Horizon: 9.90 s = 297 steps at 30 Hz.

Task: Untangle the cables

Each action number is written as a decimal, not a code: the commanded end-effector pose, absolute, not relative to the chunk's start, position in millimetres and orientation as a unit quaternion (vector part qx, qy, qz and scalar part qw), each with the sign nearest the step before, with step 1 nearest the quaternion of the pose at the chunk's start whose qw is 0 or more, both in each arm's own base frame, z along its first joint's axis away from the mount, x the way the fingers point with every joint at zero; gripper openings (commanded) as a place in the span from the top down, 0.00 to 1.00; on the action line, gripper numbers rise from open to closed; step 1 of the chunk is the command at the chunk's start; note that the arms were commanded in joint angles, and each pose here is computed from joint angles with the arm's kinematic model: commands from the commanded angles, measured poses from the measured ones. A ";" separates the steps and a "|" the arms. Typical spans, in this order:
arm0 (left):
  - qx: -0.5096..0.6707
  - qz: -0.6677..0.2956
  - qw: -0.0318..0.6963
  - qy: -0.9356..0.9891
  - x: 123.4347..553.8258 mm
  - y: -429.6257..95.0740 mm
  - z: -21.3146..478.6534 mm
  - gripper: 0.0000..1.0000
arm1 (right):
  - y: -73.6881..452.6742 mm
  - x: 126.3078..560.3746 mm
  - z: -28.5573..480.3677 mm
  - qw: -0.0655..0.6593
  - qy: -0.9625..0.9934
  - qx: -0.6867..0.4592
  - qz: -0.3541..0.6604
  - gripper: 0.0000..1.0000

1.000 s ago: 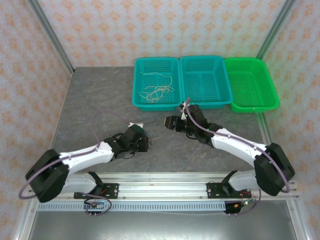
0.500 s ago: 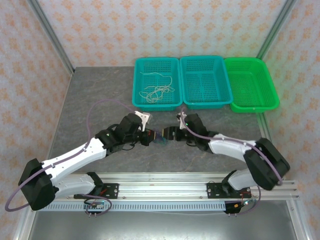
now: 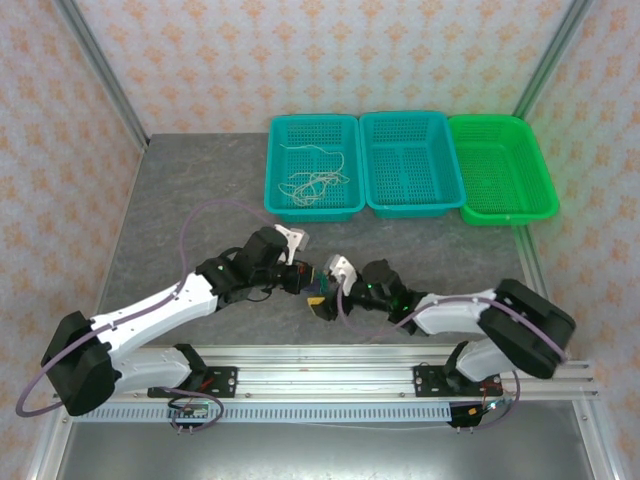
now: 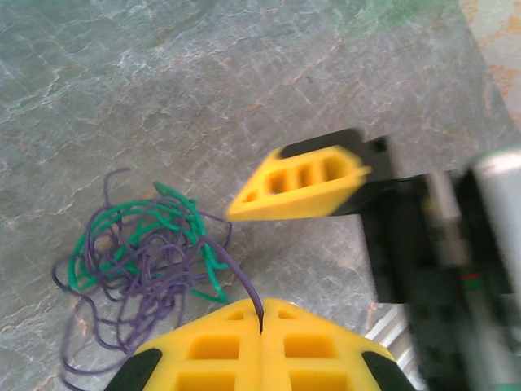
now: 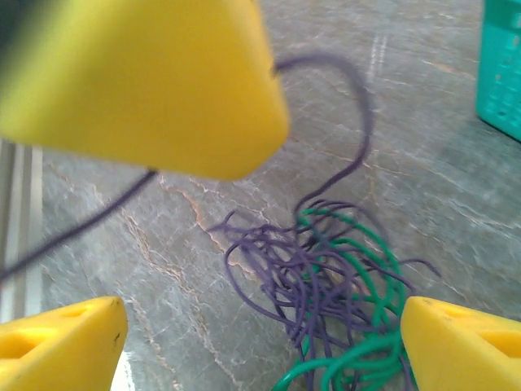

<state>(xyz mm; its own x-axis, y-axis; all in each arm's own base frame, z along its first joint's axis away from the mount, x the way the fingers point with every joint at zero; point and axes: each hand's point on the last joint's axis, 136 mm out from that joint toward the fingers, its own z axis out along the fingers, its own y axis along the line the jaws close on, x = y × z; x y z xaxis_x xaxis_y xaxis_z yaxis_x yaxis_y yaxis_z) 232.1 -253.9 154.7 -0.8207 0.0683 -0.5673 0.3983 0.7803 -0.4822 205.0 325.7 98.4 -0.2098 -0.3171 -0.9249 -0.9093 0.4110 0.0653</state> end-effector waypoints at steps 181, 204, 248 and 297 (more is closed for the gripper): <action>0.261 -0.365 0.406 0.796 276.5 -299.8 189.5 1.00 | 226.9 245.4 156.7 0.501 0.783 -0.241 0.279 0.86; 0.178 -0.466 0.206 0.842 278.1 -307.3 167.1 0.47 | 235.3 226.2 140.2 0.454 0.790 -0.255 0.323 1.00; 0.042 -0.321 0.466 0.823 277.4 -183.4 258.5 1.00 | 57.7 281.7 37.3 0.390 0.874 0.289 0.013 0.75; -0.086 -0.208 0.286 0.931 219.5 -133.3 71.1 0.61 | 86.5 279.8 92.1 0.362 0.870 0.214 0.258 0.59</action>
<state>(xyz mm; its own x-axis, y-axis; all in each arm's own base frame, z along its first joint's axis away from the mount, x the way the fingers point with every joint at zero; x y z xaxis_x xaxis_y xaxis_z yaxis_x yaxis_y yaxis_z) 223.4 -144.5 86.4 -0.8291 -0.2722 -0.4884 0.0107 0.8657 -0.5005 268.2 79.2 74.2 -0.6433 0.6016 -0.4735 0.2564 0.7520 0.6072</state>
